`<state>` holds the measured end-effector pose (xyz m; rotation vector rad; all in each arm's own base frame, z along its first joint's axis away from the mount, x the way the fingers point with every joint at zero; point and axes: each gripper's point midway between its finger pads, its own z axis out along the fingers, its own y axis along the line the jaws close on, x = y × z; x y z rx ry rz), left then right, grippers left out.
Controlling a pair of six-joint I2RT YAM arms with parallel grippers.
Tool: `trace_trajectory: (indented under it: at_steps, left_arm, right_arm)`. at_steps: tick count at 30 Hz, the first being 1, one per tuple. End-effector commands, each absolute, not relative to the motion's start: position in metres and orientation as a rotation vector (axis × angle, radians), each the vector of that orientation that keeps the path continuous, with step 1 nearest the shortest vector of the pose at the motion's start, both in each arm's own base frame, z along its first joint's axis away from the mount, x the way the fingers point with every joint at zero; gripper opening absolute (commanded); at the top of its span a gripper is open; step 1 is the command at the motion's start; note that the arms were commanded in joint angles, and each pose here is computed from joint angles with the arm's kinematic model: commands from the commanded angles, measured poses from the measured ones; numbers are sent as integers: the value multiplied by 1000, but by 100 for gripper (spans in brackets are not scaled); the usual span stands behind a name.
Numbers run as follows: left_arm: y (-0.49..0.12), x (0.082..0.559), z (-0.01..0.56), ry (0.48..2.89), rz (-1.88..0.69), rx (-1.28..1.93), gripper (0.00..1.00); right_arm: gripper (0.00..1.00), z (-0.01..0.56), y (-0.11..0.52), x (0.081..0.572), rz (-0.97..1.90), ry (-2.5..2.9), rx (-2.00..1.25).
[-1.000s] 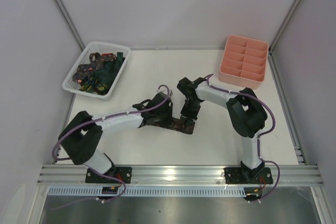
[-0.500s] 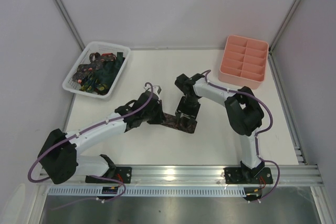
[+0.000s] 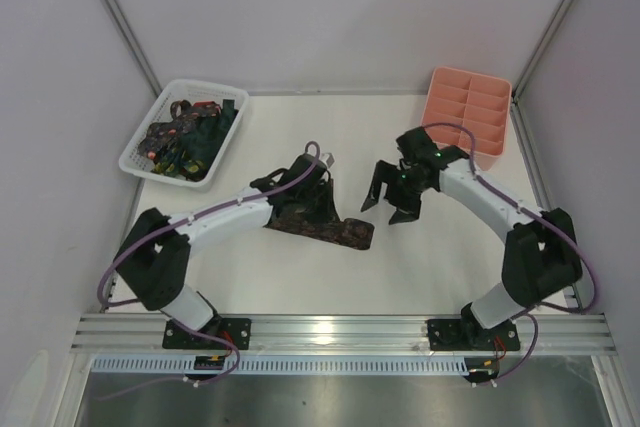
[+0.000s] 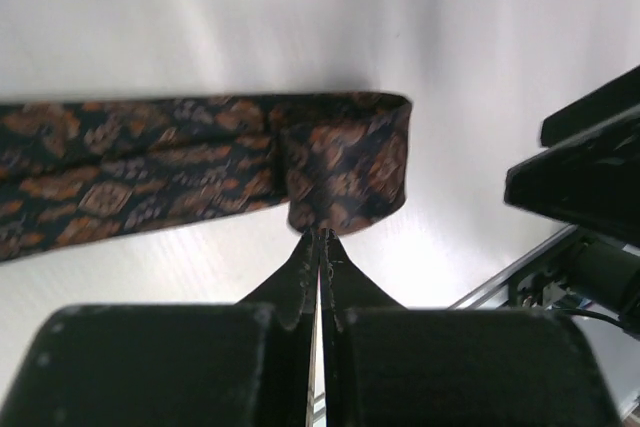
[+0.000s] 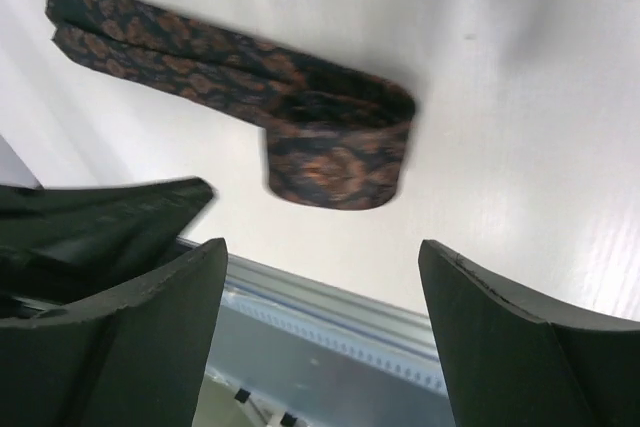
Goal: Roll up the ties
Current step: Roll the tie
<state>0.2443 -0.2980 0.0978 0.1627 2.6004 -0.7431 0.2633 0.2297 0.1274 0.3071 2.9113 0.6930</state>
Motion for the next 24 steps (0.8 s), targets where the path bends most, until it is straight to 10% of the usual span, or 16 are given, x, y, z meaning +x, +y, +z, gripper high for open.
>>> trace_trajectory:
  at_steps: [1,24]
  left_arm:
    - [-324,264,118,2563,-847,222,1]
    - [-337,259,82,2690,-914,360,0]
  right_arm:
    - [83,105,220,258,932,2804,121]
    - [80,58,226,264,1410,2518,223]
